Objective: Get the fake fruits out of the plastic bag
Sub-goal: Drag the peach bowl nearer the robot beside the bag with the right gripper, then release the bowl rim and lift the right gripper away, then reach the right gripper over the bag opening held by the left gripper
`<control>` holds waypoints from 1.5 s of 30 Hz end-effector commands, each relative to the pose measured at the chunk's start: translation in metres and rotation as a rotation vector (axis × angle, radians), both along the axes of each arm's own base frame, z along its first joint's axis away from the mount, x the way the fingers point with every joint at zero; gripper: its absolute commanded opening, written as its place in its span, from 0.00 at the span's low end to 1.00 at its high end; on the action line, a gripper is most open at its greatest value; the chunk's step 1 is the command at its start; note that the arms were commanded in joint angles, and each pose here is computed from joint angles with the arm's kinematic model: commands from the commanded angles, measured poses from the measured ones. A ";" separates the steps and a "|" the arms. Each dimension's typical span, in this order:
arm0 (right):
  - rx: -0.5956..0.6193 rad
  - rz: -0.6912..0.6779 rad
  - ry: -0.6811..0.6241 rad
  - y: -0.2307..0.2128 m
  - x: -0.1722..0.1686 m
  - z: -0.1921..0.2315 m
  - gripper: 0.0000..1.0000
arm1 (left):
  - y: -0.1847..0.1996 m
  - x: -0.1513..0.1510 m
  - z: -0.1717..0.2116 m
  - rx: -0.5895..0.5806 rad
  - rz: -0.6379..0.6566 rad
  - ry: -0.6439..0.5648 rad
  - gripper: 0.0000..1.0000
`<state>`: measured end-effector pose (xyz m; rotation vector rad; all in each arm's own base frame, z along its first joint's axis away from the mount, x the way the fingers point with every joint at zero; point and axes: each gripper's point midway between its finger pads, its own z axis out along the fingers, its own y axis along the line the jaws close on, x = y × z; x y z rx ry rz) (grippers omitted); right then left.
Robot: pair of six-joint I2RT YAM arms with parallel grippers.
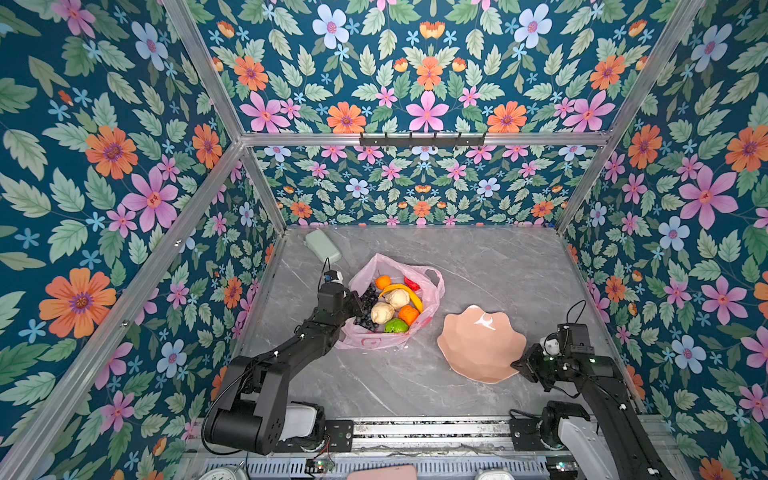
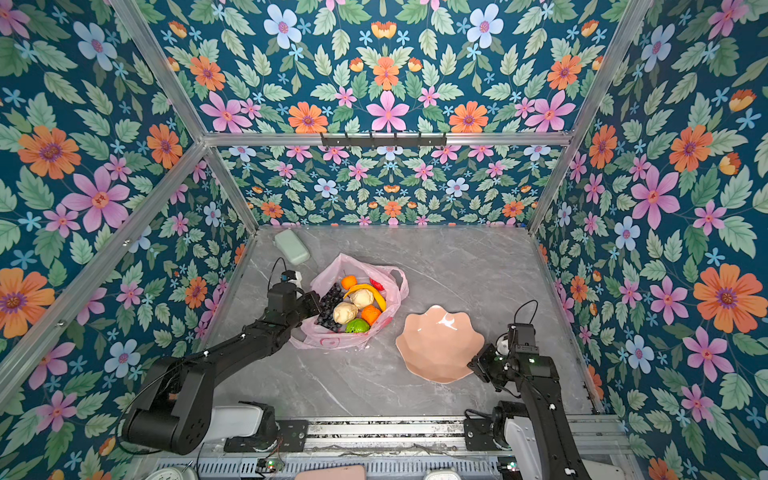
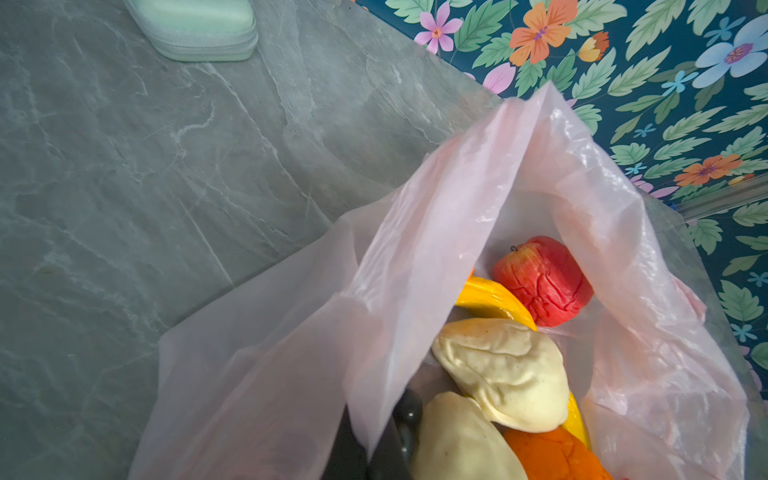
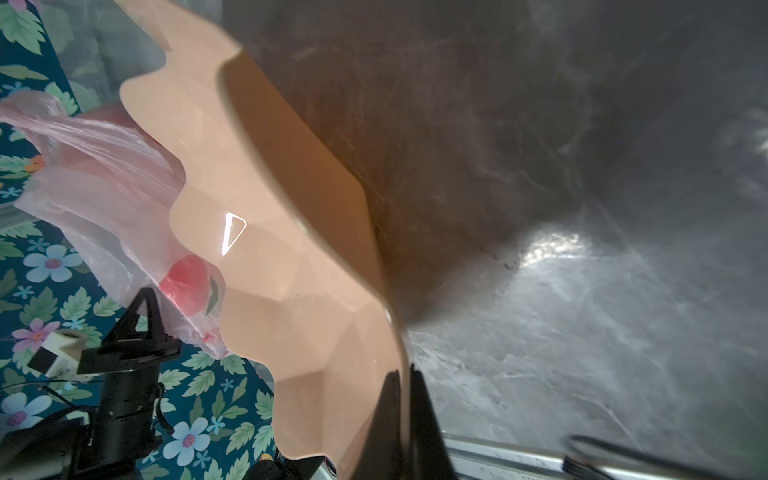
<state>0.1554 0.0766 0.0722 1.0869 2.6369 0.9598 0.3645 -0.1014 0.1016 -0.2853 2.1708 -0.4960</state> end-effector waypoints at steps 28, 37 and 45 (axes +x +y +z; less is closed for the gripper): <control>-0.276 -0.174 -0.053 -0.049 0.013 0.053 0.76 | -0.004 0.002 0.015 -0.010 -0.022 -0.034 0.00; -0.421 0.000 -0.249 -0.031 0.083 0.101 0.77 | -0.012 0.001 0.018 -0.025 -0.066 -0.027 0.00; -0.493 0.390 -0.415 0.085 0.165 0.108 0.86 | -0.016 -0.004 0.018 -0.041 -0.091 -0.011 0.00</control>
